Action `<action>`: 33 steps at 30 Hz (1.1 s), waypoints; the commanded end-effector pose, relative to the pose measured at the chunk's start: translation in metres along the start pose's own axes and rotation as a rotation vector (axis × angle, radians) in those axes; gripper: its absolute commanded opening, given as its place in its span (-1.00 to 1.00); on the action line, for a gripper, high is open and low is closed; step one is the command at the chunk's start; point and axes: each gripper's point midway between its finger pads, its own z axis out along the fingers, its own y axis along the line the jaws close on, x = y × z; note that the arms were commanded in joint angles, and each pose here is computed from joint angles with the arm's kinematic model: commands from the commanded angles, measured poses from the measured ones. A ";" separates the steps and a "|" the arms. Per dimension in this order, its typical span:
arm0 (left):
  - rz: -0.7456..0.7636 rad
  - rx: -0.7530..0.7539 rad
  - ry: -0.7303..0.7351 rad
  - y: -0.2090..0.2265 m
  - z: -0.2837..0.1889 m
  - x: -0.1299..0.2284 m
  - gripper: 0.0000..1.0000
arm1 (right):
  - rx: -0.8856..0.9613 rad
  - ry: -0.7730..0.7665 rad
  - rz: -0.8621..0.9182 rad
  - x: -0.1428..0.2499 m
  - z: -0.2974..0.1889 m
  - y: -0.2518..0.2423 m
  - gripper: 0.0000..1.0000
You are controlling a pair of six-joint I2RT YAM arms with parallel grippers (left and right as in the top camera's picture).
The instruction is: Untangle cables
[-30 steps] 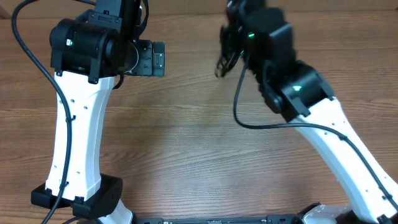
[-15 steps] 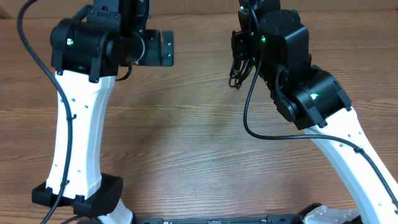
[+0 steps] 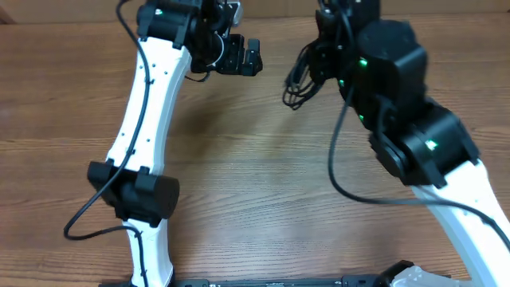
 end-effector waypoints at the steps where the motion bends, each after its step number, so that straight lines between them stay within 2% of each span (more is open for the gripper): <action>1: 0.081 0.137 0.003 -0.031 0.009 -0.002 1.00 | -0.010 -0.060 0.020 -0.020 -0.023 -0.004 -0.93; 5: 0.170 0.330 0.000 -0.067 0.007 -0.001 1.00 | -0.009 -0.035 0.013 -0.014 -0.022 -0.005 -0.93; 8: 0.234 0.533 -0.006 -0.099 -0.010 0.003 1.00 | -0.006 -0.016 0.008 -0.009 -0.020 -0.005 -0.92; 10: 0.244 0.616 -0.017 -0.108 -0.020 0.002 0.99 | -0.005 -0.013 0.008 -0.008 -0.019 -0.005 -0.93; 19: 0.230 0.658 -0.028 -0.105 -0.028 -0.001 1.00 | -0.005 0.002 0.004 -0.004 -0.017 -0.005 -0.92; 25: 0.254 0.855 -0.023 -0.129 -0.051 0.006 0.99 | -0.001 0.034 -0.005 0.005 -0.011 -0.004 -0.93; 29: 0.274 0.803 0.017 -0.141 -0.035 0.016 1.00 | -0.003 0.030 -0.003 0.004 -0.010 -0.003 -0.92; 33: 0.258 0.591 0.052 -0.136 -0.004 0.021 1.00 | -0.002 0.030 -0.003 0.004 -0.010 -0.003 -0.93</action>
